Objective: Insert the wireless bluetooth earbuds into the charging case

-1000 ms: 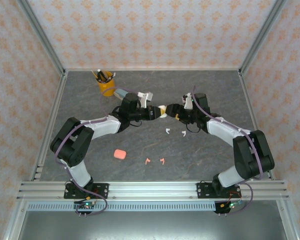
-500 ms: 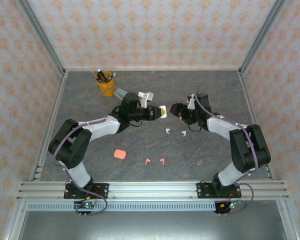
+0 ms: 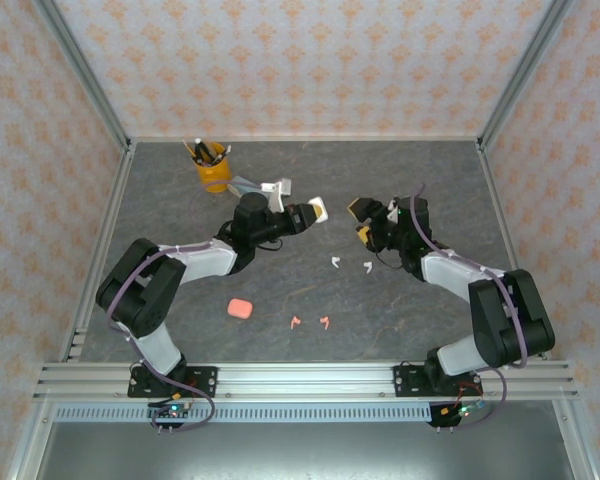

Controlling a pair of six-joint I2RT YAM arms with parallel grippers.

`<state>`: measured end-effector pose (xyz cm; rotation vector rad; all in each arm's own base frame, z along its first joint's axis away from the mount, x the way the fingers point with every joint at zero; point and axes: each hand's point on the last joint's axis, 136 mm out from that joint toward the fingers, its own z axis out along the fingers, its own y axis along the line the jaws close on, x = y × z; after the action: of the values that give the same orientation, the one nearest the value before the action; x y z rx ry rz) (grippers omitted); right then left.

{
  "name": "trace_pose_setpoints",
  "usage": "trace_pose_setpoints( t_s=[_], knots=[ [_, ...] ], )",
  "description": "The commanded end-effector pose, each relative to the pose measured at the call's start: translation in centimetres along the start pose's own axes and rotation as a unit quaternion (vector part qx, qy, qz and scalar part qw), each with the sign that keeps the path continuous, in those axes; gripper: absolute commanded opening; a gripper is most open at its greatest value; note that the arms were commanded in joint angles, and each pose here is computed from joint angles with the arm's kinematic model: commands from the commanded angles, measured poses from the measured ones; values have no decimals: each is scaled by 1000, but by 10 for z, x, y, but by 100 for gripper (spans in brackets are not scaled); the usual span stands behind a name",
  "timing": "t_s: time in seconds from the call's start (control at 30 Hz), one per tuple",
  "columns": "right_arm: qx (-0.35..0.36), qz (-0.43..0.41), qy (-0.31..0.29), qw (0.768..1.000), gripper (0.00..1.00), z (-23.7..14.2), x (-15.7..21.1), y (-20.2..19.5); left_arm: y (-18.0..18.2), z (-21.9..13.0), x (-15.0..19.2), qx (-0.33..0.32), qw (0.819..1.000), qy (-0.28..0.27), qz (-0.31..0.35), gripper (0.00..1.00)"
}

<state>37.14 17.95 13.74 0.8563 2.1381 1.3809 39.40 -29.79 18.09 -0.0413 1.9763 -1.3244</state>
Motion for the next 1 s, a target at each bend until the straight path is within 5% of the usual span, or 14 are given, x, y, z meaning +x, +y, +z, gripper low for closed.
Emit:
trace_pose_setpoints(
  t_s=[0.0,0.37,0.97],
  knots=[
    [-71,85,-30,993,77,4,-11,28,-25,-1,-35,58,995,-79,-16,0],
    [-145,130,-38,980,76,14,-8,77,-28,4,-43,93,988,-111,-47,0],
    [-191,159,-16,968,57,37,5,95,-34,13,-42,113,985,-119,-58,0]
  ],
)
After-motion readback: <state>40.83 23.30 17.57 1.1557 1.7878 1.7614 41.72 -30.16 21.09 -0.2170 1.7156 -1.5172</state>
